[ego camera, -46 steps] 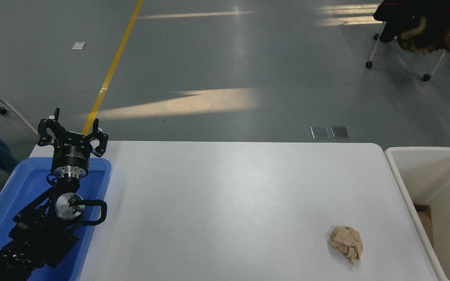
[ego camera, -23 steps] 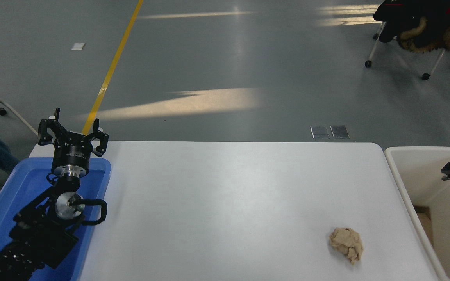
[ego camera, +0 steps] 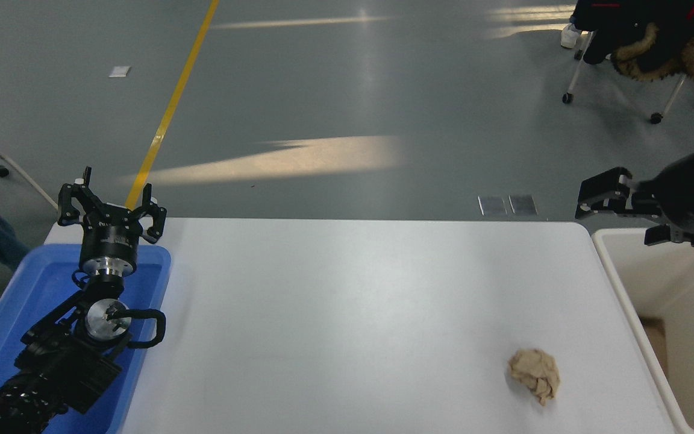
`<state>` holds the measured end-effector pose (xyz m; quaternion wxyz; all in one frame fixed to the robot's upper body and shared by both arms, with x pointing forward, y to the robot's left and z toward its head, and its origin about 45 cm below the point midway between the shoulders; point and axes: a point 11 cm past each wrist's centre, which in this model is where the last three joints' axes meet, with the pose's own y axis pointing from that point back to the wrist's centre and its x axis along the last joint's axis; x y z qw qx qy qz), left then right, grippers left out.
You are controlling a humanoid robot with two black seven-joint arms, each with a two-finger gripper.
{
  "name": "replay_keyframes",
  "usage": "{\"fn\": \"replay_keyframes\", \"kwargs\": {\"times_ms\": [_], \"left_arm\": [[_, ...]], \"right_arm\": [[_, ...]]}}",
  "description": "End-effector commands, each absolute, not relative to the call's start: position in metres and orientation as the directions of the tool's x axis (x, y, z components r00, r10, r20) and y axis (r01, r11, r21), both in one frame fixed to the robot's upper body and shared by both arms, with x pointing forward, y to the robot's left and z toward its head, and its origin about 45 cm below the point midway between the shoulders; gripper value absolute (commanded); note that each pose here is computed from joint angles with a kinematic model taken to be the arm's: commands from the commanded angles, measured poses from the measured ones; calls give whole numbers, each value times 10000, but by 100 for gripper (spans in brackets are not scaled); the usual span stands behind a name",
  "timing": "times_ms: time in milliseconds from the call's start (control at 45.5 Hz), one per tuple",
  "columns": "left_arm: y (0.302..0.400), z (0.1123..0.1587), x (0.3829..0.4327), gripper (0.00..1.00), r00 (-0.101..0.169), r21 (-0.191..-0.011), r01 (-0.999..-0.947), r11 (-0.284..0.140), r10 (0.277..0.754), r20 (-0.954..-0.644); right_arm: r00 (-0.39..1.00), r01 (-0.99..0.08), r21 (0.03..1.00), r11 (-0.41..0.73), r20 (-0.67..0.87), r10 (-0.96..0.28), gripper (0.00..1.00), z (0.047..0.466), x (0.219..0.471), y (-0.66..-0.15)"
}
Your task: Pick up foil plate and place in dustbin
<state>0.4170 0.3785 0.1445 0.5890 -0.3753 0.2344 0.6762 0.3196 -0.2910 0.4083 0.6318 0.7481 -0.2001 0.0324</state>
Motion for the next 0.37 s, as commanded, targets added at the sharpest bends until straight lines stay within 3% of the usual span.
{"fn": "replay_keyframes", "kwargs": {"times_ms": [0, 154, 352], "left_arm": [[3785, 1444, 4169, 99, -247, -1248, -9725, -1969, 6196, -7845], [3785, 1444, 4169, 99, -247, -1248, -9725, -1968, 6196, -7845], [3785, 1444, 4169, 99, -247, -1248, -9725, -1968, 6196, -7845]], "right_arm": [[9664, -2296, 9569, -1781, 2024, -1584, 100, 4398, 2995, -2459], [9733, -1863, 9630, -1947, 1538, -1706, 100, 4386, 2959, -2323], [9561, -2141, 9452, -2467, 1510, -2511, 100, 4464, 2978, -2090]]}}
